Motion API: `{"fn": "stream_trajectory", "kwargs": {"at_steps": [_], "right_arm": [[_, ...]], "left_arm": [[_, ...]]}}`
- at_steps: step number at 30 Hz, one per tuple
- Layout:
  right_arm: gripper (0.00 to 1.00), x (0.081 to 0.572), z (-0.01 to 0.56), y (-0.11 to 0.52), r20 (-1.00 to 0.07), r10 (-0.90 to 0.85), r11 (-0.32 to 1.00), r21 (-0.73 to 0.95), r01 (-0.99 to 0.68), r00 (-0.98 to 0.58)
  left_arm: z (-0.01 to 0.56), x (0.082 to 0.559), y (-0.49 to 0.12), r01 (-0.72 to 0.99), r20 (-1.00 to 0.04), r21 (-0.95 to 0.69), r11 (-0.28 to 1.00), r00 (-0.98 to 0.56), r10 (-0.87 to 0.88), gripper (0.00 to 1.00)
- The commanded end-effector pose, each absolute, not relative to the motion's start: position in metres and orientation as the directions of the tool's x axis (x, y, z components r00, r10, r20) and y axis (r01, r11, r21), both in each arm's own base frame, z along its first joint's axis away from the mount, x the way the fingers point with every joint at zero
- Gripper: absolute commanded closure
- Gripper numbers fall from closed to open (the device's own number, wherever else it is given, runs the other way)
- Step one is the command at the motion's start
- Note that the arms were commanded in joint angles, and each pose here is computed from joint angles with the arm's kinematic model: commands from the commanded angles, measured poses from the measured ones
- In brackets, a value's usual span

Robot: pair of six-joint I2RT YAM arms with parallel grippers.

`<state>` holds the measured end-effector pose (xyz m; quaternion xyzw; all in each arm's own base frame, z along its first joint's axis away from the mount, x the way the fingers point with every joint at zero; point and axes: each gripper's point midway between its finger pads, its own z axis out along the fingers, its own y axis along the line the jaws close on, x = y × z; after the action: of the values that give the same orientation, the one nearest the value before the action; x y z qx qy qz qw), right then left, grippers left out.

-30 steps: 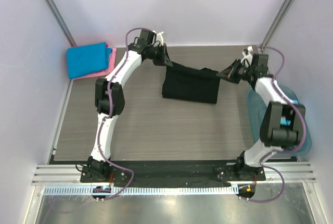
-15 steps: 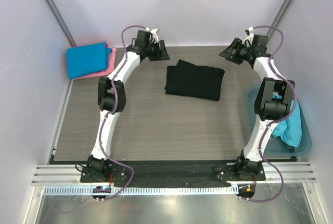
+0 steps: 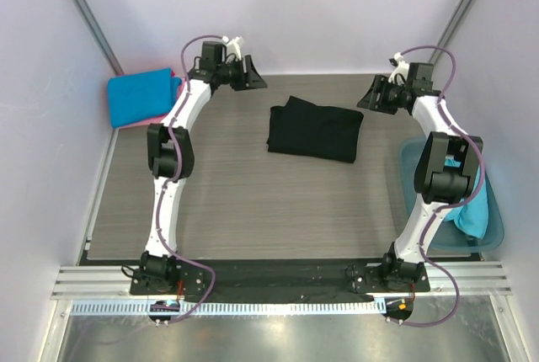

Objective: Fold and stack the t-shirts
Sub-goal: Fold the tshirt

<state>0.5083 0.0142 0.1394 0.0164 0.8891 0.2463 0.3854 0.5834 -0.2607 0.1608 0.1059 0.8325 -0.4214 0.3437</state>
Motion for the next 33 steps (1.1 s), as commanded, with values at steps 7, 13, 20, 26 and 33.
{"fn": "stream_trajectory", "kwargs": {"at_steps": [7, 13, 20, 26, 33], "right_arm": [[0.44, 0.518, 0.129, 0.035, -0.694, 0.141, 0.856, 0.444, -0.266, -0.706], [0.47, 0.527, 0.106, 0.102, -0.67, 0.027, 0.809, 0.45, -0.378, -0.742], [0.47, 0.526, 0.074, 0.15, -0.633, -0.047, 0.796, 0.444, -0.412, -0.773], [0.48, 0.505, 0.032, 0.162, -0.568, -0.219, 0.796, 0.365, -0.482, -0.793], [0.53, 0.454, 0.0, 0.18, -0.463, -0.464, 0.739, 0.267, -0.618, -0.755]], "left_arm": [[0.139, 0.573, -0.314, 0.577, -0.692, -0.628, 0.523, -0.721, -0.036, 0.63], [0.151, 0.546, -0.293, 0.409, -0.535, -0.75, 0.519, -0.837, -0.114, 0.53], [0.174, 0.528, -0.244, 0.309, -0.455, -0.797, 0.519, -0.872, -0.179, 0.5], [0.204, 0.527, -0.202, 0.278, -0.461, -0.801, 0.53, -0.851, -0.25, 0.49], [0.21, 0.525, -0.173, 0.245, -0.46, -0.792, 0.559, -0.841, -0.283, 0.49]]}}
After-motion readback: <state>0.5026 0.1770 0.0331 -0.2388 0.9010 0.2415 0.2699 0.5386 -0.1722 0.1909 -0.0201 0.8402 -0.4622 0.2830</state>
